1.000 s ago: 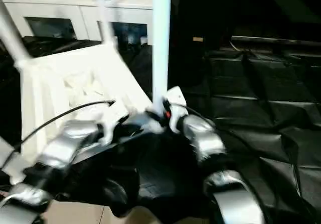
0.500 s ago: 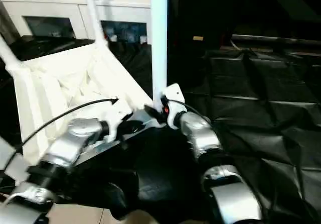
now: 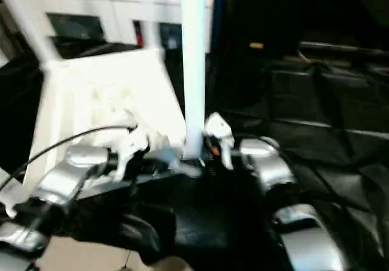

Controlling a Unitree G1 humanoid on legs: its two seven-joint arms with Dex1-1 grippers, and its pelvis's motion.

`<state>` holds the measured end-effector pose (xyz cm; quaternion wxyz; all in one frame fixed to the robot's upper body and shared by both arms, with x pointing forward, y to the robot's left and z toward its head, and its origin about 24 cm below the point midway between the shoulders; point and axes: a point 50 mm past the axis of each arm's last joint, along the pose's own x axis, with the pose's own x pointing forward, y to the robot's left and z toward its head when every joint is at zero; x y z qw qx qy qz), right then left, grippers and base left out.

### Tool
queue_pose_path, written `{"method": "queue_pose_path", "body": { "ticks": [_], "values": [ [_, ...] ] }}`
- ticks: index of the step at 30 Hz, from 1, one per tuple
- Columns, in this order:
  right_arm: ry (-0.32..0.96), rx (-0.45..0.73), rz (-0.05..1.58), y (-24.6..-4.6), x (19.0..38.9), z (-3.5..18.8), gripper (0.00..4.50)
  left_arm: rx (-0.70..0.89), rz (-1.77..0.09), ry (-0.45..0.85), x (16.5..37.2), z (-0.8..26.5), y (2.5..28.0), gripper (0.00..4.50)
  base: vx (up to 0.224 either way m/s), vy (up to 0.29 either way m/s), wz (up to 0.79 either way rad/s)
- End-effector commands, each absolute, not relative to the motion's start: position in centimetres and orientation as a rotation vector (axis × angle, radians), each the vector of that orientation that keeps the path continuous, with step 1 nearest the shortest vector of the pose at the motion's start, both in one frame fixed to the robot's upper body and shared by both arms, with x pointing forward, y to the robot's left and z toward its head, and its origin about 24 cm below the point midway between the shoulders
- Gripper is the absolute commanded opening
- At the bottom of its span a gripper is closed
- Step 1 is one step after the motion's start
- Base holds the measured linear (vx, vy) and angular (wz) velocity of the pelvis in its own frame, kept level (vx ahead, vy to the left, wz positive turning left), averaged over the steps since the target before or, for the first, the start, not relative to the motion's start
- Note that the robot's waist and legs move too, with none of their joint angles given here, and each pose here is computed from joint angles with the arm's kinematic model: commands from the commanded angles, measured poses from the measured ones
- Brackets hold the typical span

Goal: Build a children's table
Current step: Rotate leg to tighten

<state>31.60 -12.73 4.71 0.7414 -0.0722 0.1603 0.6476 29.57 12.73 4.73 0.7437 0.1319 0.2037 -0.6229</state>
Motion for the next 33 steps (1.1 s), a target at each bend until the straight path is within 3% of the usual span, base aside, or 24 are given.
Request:
{"method": "queue_pose_path", "body": {
  "ticks": [1,8,17,24,25,33],
  "values": [
    [0.418,-0.162,1.569,-12.2,30.3,4.0,3.19,0.294,-1.485,0.405,29.0,5.9,12.4,0.00,0.000,0.000,0.00],
    [0.447,-0.157,1.636,-12.4,29.7,4.1,2.54,0.288,-1.530,0.439,28.4,5.9,13.4,0.00,0.000,0.000,0.00],
    [0.450,-0.129,1.664,-11.6,29.0,3.7,2.33,0.284,-1.463,0.415,28.8,5.6,12.9,0.00,0.000,0.000,0.00],
    [0.431,-0.074,1.348,-9.8,30.4,2.1,2.15,0.252,-1.234,0.356,30.7,5.5,11.3,0.00,0.000,0.000,0.00],
    [0.446,-0.031,1.199,-9.0,31.1,1.5,2.12,0.244,-1.164,0.346,31.3,5.4,10.4,0.00,0.000,0.000,0.00],
    [0.470,0.010,0.866,-5.9,32.3,0.3,2.04,0.226,-0.990,0.329,32.4,5.2,7.3,0.00,0.000,0.000,0.00]
  ]
}}
